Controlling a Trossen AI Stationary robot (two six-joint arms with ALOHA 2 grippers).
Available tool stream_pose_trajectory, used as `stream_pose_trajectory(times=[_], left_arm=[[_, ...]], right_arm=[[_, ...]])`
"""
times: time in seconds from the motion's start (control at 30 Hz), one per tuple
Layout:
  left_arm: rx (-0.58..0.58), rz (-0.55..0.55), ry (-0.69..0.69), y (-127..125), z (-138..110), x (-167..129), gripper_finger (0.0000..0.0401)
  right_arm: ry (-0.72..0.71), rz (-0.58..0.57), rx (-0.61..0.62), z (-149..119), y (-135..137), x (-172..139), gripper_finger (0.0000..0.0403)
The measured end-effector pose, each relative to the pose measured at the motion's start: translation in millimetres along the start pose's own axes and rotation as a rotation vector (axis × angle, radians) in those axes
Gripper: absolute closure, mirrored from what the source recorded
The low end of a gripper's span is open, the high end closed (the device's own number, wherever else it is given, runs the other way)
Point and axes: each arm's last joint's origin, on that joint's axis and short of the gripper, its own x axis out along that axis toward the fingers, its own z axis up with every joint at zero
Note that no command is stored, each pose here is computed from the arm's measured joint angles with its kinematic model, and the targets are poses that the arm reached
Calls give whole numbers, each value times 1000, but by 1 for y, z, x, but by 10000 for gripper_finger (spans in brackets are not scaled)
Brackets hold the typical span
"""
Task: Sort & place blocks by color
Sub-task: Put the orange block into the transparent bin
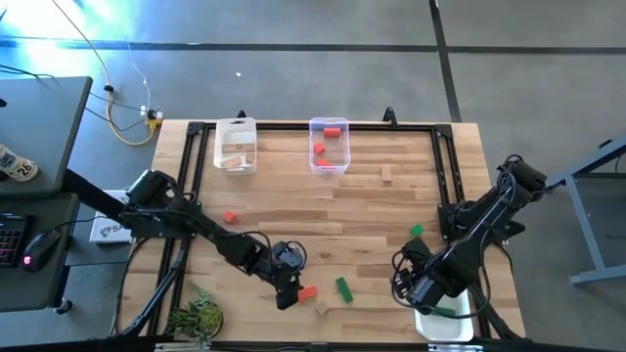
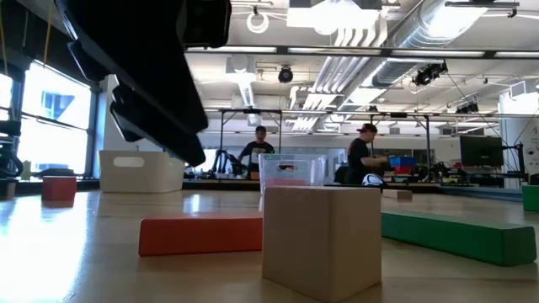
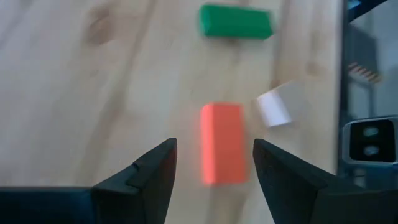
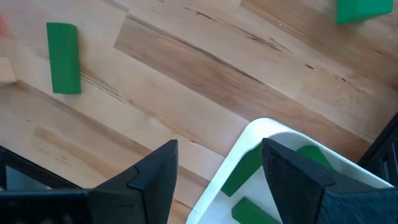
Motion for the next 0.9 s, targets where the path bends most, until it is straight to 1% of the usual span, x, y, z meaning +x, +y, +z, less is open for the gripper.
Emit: stream_pose_trajectory(times=[0.03,0.13,0.3,0.37,0.6,0.73,0.9], left_arm=[[1,-11,-13,-2,-1,3,201],[37,7,-32,-6,-8,9,201],[61,14,-55,-11,-17,16,201],[76,28,-54,-12,-21,16,201],[162,70,-136,-21,-26,13,201],[175,83,-128,-20,-31,17,201],[167,36,-123,-23,-37,29,201]], right_arm=[[0,0,1,0,0,0,190],[1,1,9,0,0,0,190],[1,2,10,0,0,0,190],[0,2,10,0,0,0,190],[-3,0,19,2,1,1,190],[-5,-1,27,5,1,1,190],[-7,-3,33,7,2,1,190]])
